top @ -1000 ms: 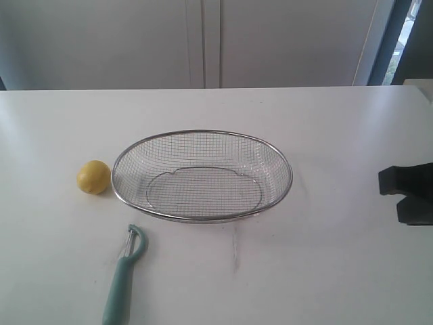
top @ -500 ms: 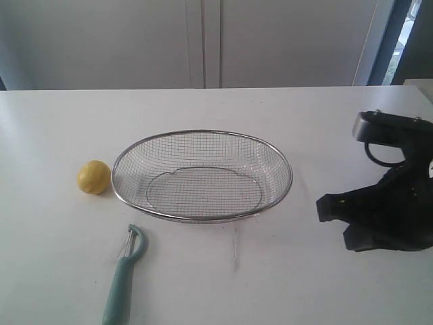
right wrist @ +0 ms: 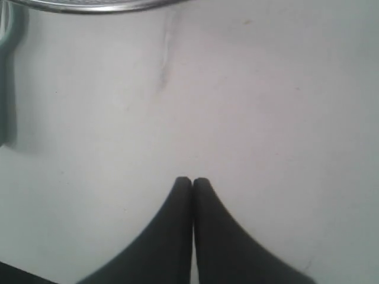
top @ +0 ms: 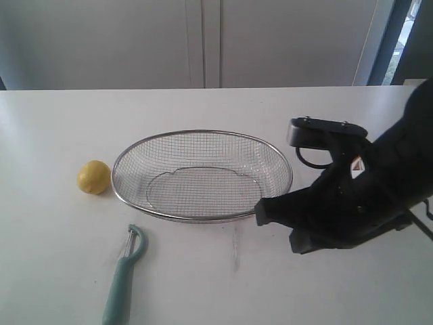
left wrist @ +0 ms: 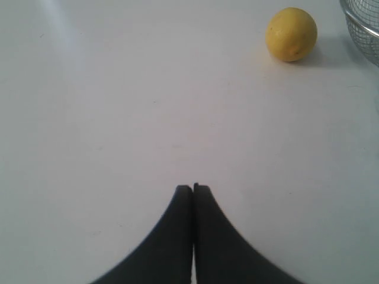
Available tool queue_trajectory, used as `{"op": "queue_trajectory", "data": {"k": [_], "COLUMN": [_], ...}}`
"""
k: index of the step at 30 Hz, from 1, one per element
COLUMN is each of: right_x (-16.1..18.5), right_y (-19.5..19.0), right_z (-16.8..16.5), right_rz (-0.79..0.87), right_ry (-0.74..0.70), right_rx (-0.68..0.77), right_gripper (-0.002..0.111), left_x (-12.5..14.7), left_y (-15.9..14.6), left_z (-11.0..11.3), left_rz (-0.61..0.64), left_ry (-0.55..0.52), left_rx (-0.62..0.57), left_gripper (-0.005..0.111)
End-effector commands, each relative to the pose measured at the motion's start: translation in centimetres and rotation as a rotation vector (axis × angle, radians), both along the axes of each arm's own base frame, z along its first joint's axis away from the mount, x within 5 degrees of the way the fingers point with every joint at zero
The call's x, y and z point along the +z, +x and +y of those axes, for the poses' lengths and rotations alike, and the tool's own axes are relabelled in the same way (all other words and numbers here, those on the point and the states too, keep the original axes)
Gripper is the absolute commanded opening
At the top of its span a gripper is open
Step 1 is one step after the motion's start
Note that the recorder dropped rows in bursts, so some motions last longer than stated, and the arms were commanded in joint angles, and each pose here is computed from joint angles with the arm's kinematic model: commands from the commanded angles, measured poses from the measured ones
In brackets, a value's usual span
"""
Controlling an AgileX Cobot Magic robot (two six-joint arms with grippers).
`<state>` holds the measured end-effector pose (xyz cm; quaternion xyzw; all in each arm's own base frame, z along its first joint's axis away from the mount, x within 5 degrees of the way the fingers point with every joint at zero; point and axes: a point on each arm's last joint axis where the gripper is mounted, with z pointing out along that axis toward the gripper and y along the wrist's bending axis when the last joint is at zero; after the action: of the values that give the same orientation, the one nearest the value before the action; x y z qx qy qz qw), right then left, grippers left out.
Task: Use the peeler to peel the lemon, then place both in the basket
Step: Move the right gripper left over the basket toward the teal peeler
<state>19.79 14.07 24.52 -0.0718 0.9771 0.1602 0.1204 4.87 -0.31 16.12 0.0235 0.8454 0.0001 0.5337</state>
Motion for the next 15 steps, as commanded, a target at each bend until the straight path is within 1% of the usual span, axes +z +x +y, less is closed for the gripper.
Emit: {"op": "queue_trajectory", "data": {"k": [1,6,15], "right_x": [0.1,-0.1,-0.7], "right_y": [0.6,0.9,1.6], "right_z": [2.0,4.3,9.3], "right_rz": [-0.011,-0.004,0.009], "right_ry": [0.009,0.009,0.005], "right_rx": [0.033,0.076,0.171], "right_gripper": [0.0,0.0,0.0], "left_x": [-0.2,-0.2,-0.2], "left_y": [0.0,0.0,0.0], "left_z": [0.0,0.0,0.0], "left_rz": [0.006,0.006,0.006], "left_ry": [-0.009,-0.009,-0.009], "left_rx": [0.005,0.005,0.005], "left_gripper": [0.0,0.0,0.0]}}
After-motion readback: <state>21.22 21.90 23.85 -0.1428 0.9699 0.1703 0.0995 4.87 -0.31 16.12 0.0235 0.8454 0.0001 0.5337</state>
